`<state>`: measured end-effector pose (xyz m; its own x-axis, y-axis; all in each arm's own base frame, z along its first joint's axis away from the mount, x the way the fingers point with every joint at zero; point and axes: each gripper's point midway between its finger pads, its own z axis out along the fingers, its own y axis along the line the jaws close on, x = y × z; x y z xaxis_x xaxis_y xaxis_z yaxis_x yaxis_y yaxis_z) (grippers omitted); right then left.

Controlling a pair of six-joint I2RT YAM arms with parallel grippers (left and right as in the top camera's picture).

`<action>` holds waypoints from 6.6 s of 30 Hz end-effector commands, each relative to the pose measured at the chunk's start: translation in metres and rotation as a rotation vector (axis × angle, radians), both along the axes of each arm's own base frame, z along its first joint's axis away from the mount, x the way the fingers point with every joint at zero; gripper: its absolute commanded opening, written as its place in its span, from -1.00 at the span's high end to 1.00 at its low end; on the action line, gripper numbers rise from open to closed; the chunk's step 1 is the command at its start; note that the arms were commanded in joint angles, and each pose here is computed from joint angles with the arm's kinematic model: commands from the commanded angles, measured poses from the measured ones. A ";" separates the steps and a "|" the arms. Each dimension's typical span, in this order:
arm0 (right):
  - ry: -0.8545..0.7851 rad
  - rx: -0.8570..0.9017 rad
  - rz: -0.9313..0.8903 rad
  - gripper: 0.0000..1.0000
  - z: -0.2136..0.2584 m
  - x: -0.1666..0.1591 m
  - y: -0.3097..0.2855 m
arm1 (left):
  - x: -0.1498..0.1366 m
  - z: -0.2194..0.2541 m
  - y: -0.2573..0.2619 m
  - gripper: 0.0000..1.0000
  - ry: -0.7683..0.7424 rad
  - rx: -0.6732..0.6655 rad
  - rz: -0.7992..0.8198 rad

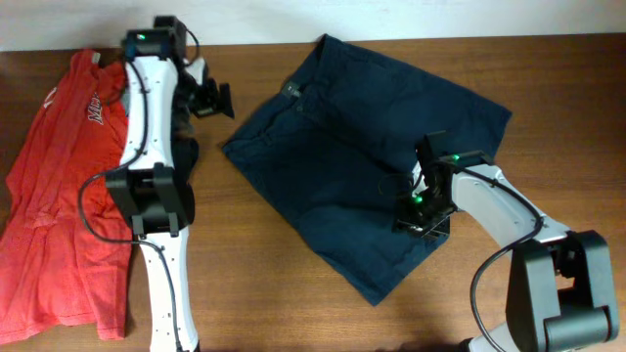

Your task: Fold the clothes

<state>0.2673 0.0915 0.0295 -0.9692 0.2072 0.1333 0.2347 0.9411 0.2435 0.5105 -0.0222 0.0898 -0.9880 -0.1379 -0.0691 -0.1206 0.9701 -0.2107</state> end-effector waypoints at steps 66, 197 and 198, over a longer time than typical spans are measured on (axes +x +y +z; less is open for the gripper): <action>-0.422 -0.082 -0.121 -0.99 0.200 0.144 -0.163 | 0.025 -0.014 -0.174 -0.79 -0.362 -0.164 -0.835; -0.012 -0.105 0.511 -0.98 0.031 -0.057 0.094 | -0.093 -0.025 0.002 -0.52 0.170 0.174 -0.082; -0.008 -0.105 0.493 -0.98 0.031 -0.057 0.095 | -0.096 -0.031 0.009 -0.52 0.189 0.217 -0.014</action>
<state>0.2123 0.1834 0.0606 -0.9427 -0.3109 0.1212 -0.2945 0.9459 0.1364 0.4229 -0.0304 0.0644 -0.9921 0.1025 0.0717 0.0967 0.9921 -0.0804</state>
